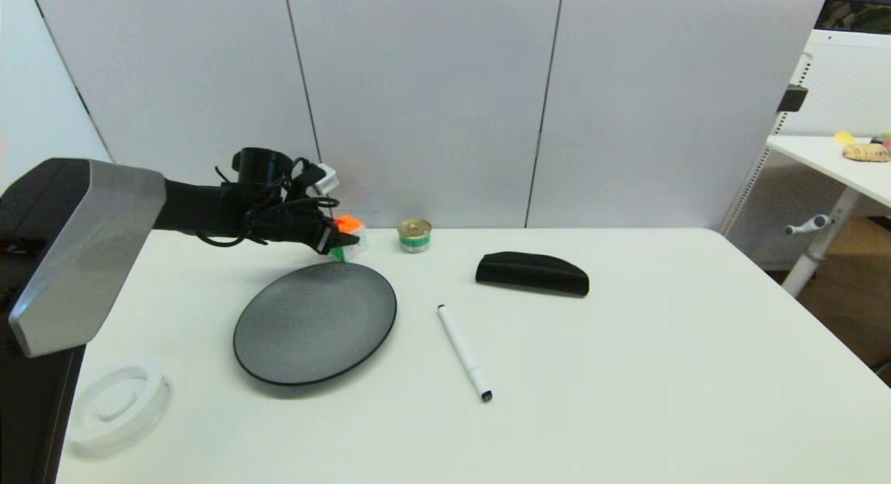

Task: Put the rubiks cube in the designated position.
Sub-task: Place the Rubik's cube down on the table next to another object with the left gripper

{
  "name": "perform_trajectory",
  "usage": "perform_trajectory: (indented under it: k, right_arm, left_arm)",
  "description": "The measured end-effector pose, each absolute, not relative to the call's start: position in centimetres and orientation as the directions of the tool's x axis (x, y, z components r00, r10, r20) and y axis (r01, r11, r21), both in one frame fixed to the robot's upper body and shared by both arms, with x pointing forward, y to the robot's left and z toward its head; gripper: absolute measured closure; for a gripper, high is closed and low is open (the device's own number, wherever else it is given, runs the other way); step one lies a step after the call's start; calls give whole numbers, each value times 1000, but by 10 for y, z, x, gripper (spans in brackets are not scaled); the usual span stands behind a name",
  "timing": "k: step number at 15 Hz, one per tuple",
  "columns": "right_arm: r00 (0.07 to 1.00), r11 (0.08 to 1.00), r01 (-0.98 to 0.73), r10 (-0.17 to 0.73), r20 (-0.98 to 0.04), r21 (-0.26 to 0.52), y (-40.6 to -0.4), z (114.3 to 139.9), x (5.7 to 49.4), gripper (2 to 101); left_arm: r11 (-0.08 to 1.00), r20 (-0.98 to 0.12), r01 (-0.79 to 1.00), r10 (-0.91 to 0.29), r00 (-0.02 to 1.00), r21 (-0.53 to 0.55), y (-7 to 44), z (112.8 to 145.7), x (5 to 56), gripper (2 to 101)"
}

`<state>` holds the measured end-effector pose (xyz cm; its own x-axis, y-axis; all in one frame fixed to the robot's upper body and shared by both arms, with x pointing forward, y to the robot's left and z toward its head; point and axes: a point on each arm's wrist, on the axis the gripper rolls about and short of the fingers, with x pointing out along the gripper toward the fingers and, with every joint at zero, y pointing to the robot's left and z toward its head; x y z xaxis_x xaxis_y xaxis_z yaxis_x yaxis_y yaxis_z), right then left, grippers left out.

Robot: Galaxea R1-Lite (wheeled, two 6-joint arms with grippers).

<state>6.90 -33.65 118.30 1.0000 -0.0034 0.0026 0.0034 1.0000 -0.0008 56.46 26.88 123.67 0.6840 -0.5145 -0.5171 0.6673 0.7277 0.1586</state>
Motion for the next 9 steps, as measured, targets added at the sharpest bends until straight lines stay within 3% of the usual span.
perform_trajectory:
  k: [5, 9]
  right_arm:
    - [1000, 1000, 3, -3, 3, -1, -336, 1183, 69, 50]
    - [1000, 1000, 3, -3, 3, -1, -336, 1183, 69, 50]
  left_arm:
    - [728, -520, 668, -514, 682, 157, 269, 1243, 560, 228]
    - [737, -509, 654, -501, 700, 174, 273, 1297, 521, 158]
